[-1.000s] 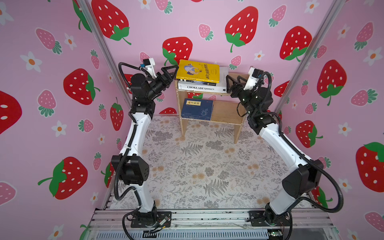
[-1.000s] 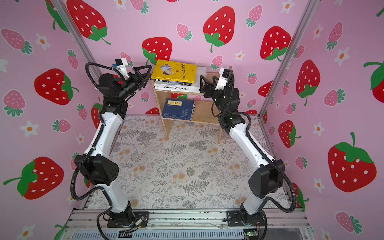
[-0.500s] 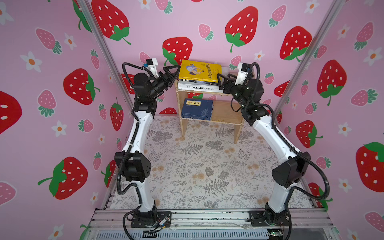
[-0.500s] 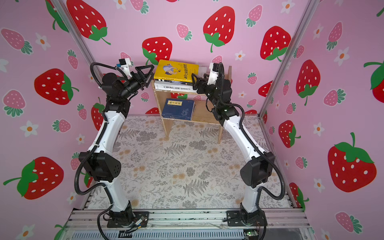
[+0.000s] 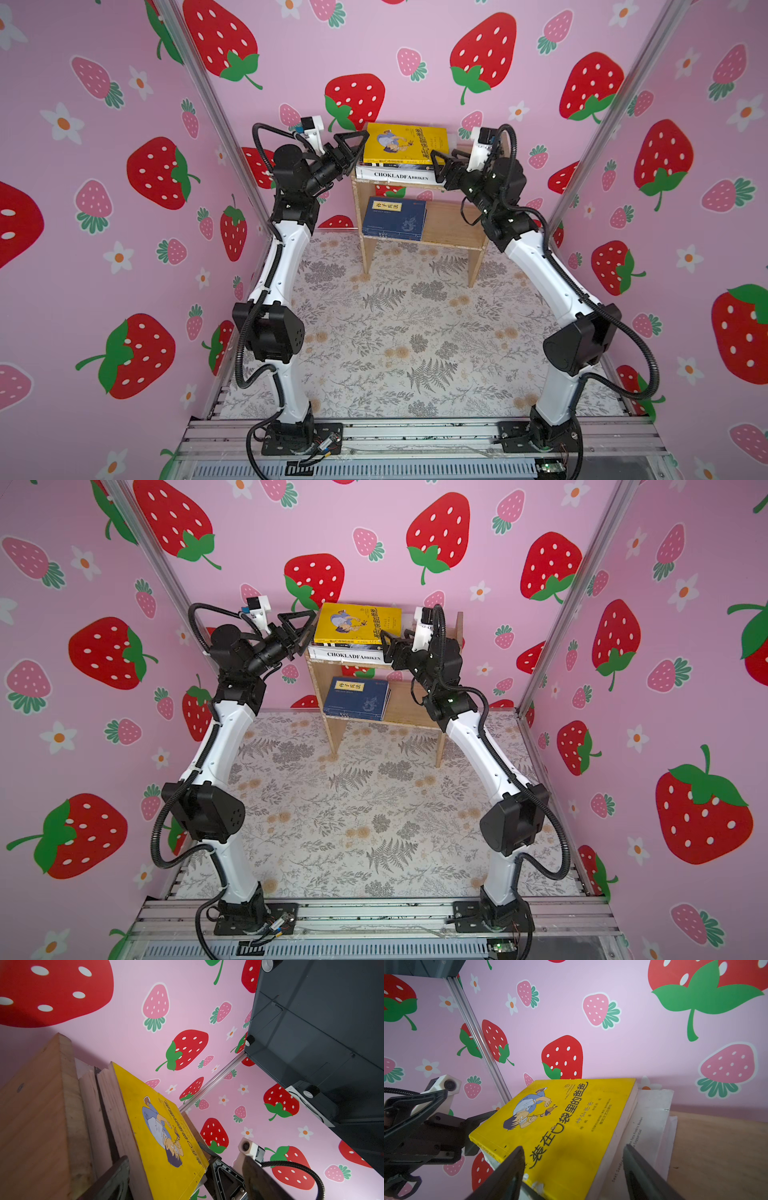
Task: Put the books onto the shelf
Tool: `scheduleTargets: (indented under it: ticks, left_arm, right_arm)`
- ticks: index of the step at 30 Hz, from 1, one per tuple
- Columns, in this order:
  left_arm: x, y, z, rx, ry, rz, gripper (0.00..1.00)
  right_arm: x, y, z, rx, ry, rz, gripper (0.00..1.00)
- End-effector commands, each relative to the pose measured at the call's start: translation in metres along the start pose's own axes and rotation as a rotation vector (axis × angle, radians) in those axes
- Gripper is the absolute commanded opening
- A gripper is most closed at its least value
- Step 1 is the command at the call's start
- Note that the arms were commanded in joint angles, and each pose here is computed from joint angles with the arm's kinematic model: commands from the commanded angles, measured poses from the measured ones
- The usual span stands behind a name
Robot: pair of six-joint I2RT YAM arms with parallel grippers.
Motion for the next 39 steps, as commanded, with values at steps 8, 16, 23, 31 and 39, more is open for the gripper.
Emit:
scheduleTargets:
  ticks: [8,16,23,31,39]
  left_arm:
    - [0.028,-0.018,-0.001,0.057,0.033,-0.089,0.88]
    - [0.038,-0.024,0.013,0.057,0.007,-0.115,0.88]
    - [0.036,-0.024,0.019,0.048,-0.011,-0.106,0.87]
    - [0.035,-0.025,0.021,0.048,-0.010,-0.105,0.87]
    - [0.035,-0.026,0.023,0.050,-0.014,-0.107,0.87]
  right_arm:
    - [0.005,-0.003,0.036,0.107,-0.050,0.003,0.75]
    - [0.002,-0.004,0.051,0.068,-0.152,0.018,0.75]
    - [-0.002,-0.004,0.053,0.010,-0.309,0.039,0.75]
    - [-0.002,-0.006,0.054,0.018,-0.394,0.035,0.76]
    - [-0.006,-0.004,0.058,0.044,-0.377,0.037,0.73]
Point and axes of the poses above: each gripper's point midway between its finger pads, its own y axis out along the fingers, its own z axis along the line the jaws close on, x = y × z, the point moved 2 cm from there along -y, back along the fingers, and after that the axes turned 14 degrees about -y, right-handed, at the moved point
